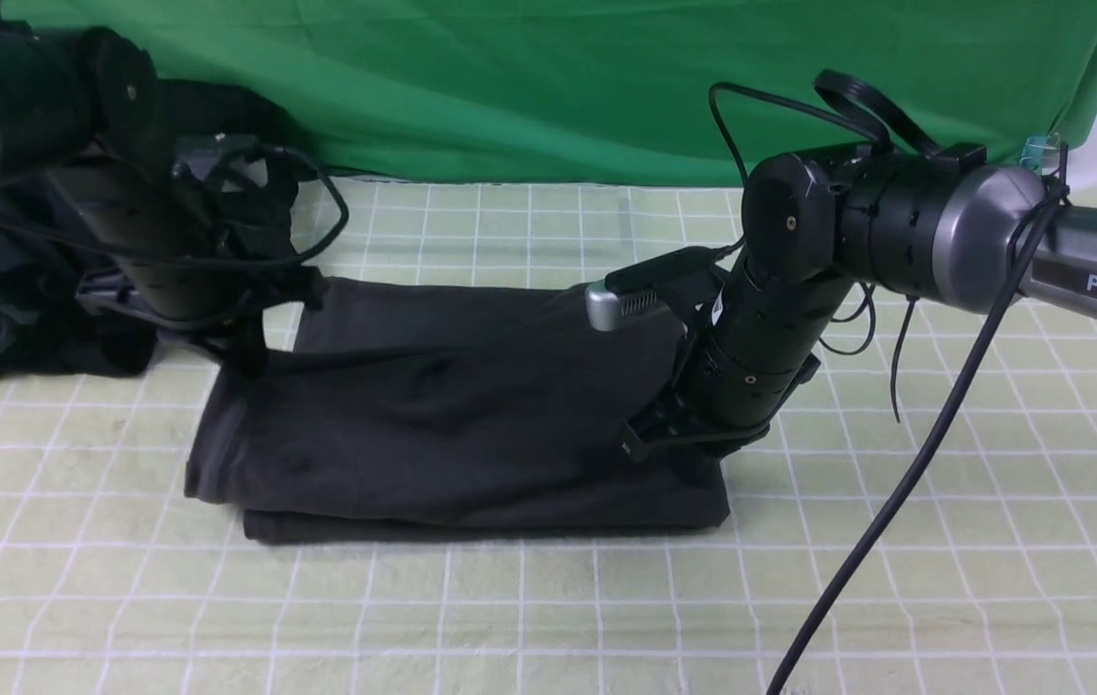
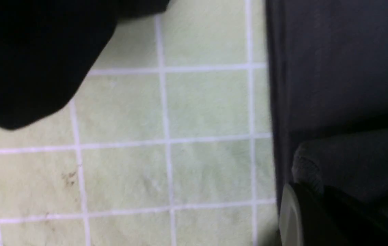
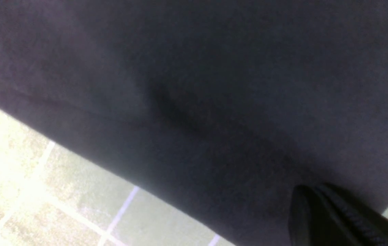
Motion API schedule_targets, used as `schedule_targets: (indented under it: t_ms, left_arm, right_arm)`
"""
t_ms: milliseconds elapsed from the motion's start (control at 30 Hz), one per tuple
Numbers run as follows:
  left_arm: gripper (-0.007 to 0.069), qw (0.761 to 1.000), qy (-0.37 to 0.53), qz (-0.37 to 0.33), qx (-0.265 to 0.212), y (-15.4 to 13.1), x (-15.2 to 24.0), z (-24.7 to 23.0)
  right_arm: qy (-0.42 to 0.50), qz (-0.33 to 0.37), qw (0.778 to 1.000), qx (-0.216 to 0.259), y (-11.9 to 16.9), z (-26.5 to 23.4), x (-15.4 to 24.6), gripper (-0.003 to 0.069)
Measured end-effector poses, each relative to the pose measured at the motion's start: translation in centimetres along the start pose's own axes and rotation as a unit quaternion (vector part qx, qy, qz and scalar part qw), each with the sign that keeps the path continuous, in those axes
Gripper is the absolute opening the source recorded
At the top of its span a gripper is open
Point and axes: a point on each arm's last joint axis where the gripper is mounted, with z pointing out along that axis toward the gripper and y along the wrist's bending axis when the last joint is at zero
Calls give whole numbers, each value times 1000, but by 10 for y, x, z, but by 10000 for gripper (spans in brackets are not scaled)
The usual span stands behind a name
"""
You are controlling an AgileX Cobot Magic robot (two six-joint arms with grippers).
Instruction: Fold a long-sleeved shirt over a green coffee tablecloth.
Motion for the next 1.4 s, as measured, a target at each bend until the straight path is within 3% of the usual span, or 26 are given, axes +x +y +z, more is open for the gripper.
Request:
schedule_targets:
  t_ms: [767,833,1067,1200,1300,1400]
  left_arm:
    - [24,998,-4,-50,-32,6,4,7]
    - [55,998,0,-49,-34,6,5,7]
    - [376,997,24,-30,-65,11,9,3]
    - [468,995,34,-29,-91,16,9,-16]
    - [411,995,22,-26,-92,16,12,-46]
    - [202,997,-1,-11,-76,14,21,-83]
  right_arm:
    - [3,0,1000,0,0,0,1,1]
    - [3,0,1000,0,0,0,1,1]
    - [3,-4,1000,1,1,-11,2,1]
    - [-19,-21,999,20,3,-45,5,1]
    - [-65,-35,996,42,4,-88,9,1]
    - [-136,-45,988,56,9,-143,18,1]
